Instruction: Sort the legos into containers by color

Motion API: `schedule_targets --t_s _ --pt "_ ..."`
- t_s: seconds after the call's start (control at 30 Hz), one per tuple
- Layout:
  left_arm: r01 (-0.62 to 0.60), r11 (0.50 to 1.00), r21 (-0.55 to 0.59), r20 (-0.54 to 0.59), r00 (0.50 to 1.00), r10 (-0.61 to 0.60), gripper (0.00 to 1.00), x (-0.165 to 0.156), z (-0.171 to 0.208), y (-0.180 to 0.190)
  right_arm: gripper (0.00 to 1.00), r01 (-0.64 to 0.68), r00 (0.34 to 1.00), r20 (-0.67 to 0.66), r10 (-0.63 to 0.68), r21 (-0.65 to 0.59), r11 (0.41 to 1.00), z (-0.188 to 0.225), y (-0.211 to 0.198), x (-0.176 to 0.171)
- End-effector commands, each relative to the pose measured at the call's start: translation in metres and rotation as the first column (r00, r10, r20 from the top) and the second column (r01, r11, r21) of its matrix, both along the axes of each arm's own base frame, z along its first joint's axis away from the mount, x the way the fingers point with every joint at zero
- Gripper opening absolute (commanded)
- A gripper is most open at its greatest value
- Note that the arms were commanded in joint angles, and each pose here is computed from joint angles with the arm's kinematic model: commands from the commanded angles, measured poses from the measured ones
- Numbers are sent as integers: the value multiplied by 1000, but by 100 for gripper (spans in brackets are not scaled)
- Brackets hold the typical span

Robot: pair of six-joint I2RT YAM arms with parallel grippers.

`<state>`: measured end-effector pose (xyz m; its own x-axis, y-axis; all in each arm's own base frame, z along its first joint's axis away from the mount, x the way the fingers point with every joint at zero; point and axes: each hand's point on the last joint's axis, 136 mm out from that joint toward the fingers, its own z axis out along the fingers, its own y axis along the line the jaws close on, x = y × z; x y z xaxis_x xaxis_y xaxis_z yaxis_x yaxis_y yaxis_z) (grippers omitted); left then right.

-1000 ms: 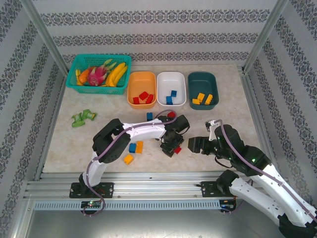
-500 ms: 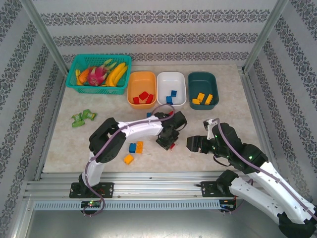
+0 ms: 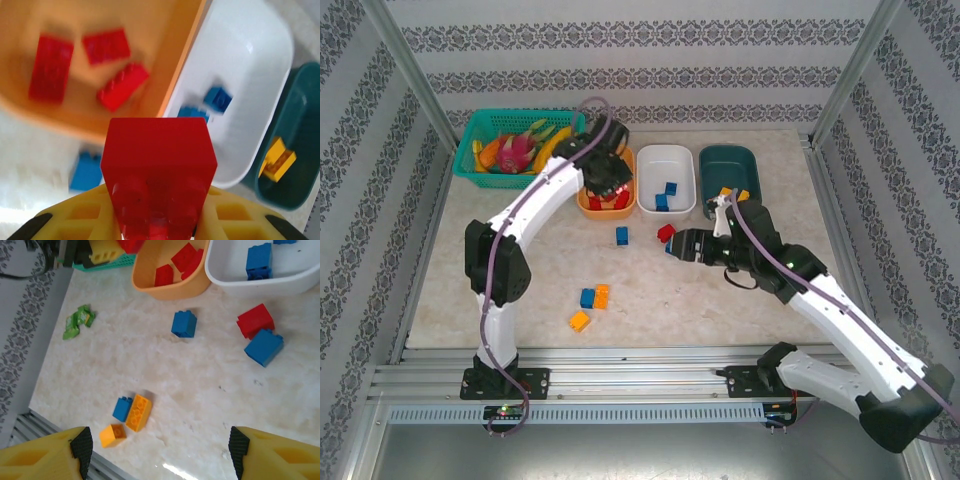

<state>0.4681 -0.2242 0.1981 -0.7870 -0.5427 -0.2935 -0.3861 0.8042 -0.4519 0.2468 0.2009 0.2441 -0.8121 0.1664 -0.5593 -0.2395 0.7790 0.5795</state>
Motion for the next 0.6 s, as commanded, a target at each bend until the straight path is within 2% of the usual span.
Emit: schedule_targets --t_s 0.0,0.17,0.33,0.47,0.57 --pt "203 978 36 17 979 -204 28 35 -26 2 74 -21 999 27 18 109 994 26 15 23" --pt "304 951 55 84 948 -308 29 84 -47 -2 75 71 997 -40 -65 170 983 31 14 68" --pt "294 956 1 93 952 -293 29 113 -84 1 75 134 990 -75 -120 226 965 42 13 106" --pt "277 960 -43 98 957 -272 31 125 -101 4 75 133 990 -69 -120 231 964 47 15 116" --pt "292 954 -74 115 952 -282 38 130 -105 -1 75 127 990 -80 -112 223 967 41 17 117"
